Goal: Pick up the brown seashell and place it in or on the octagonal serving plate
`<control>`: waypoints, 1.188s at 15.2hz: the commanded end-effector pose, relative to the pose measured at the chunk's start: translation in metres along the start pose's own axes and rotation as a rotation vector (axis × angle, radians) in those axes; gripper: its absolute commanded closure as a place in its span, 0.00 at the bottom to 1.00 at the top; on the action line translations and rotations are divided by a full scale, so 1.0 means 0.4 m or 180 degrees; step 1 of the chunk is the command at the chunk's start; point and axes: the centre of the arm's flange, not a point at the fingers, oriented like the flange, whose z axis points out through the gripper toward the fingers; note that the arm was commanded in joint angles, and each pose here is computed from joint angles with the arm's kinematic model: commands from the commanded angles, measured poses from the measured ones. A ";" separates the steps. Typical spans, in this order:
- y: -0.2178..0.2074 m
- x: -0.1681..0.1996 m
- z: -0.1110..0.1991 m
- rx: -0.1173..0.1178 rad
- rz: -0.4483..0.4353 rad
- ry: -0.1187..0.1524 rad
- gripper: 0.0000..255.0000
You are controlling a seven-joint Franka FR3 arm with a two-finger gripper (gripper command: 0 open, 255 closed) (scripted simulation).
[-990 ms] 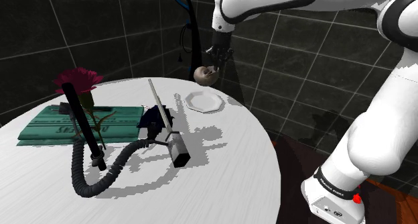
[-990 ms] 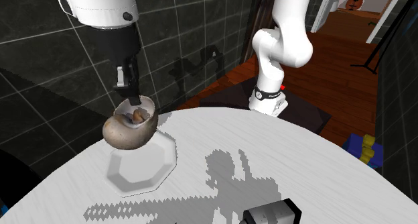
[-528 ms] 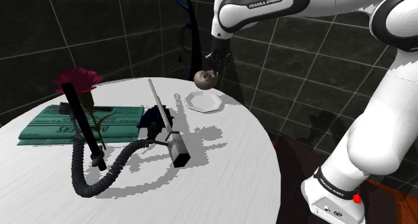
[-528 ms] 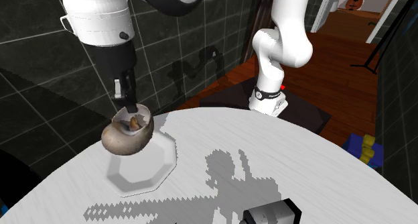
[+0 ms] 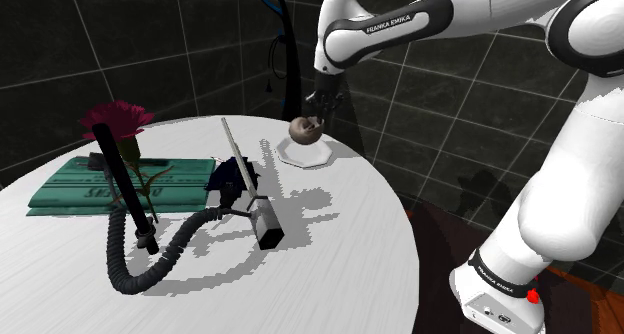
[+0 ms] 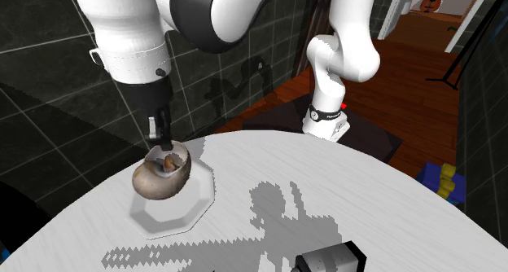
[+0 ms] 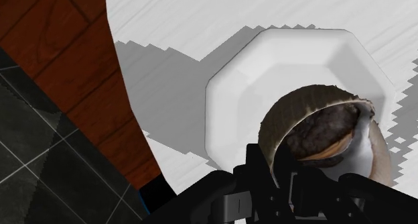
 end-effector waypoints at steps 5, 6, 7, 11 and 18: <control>-0.003 -0.005 0.080 0.0002 0.0000 0.0004 1.00; -0.004 -0.006 0.090 0.0002 0.0000 0.0004 1.00; -0.004 -0.006 0.090 0.0002 0.0000 0.0004 1.00; -0.004 -0.006 0.090 0.0002 0.0000 0.0004 1.00; -0.004 -0.006 0.090 0.0002 0.0000 0.0004 0.00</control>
